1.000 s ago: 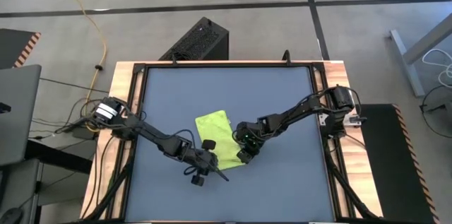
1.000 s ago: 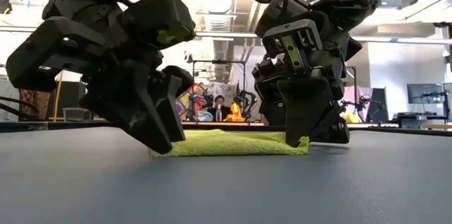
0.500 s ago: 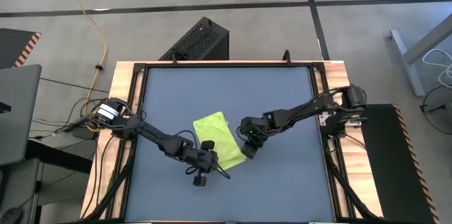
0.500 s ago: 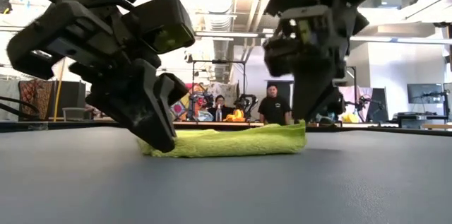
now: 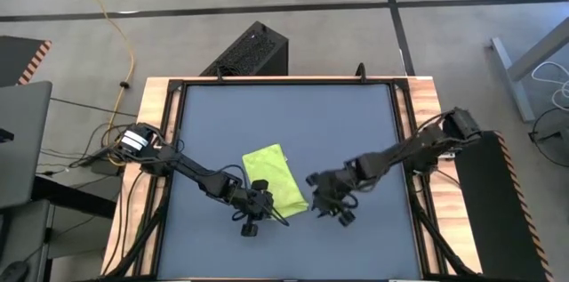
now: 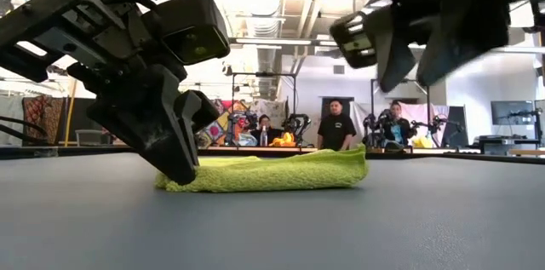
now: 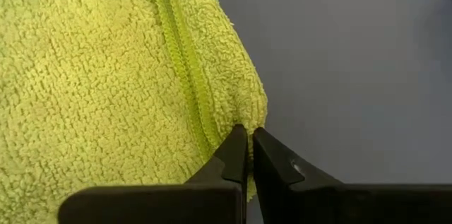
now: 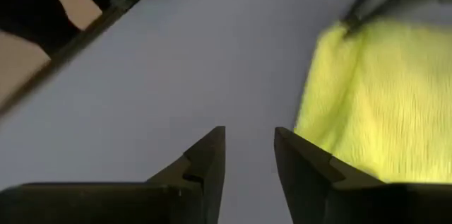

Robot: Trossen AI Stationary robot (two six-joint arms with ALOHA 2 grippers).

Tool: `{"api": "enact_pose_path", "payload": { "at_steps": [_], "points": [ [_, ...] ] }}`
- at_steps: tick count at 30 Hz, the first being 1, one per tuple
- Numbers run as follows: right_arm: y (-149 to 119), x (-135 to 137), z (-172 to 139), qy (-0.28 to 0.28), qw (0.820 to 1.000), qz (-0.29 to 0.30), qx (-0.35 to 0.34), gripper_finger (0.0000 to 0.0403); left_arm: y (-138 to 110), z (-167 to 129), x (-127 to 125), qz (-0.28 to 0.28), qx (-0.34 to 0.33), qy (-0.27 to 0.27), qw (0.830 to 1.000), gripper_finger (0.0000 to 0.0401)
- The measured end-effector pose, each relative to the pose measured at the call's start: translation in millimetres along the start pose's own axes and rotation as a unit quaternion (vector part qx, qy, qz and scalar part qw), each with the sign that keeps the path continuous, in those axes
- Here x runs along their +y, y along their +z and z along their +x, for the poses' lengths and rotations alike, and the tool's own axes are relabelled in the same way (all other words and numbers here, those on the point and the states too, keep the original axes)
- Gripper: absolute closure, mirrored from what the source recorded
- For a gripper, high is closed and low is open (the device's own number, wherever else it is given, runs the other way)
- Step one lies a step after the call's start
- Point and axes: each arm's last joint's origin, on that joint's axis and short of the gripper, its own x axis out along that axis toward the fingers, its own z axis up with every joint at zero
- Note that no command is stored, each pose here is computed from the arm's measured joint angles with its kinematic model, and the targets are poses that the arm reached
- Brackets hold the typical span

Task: Roll towel
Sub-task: Roll the green towel

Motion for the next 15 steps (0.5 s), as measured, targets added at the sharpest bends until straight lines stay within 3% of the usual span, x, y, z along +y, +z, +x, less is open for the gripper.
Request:
{"api": "enact_pose_path", "payload": {
  "at_steps": [4,15],
  "points": [
    [-1.1,4.8,26.4,-0.049,0.998,-0.028,-0.003,0.0254,-0.1,0.0,-0.3,-0.009,0.0,-0.001,1.0,0.0401],
    [-11.0,-4.8,51.9,-0.094,0.995,0.017,-0.001,0.0254,0.6,-0.1,-0.4,-0.01,-0.004,-0.004,1.0,0.0401]
  ]
}}
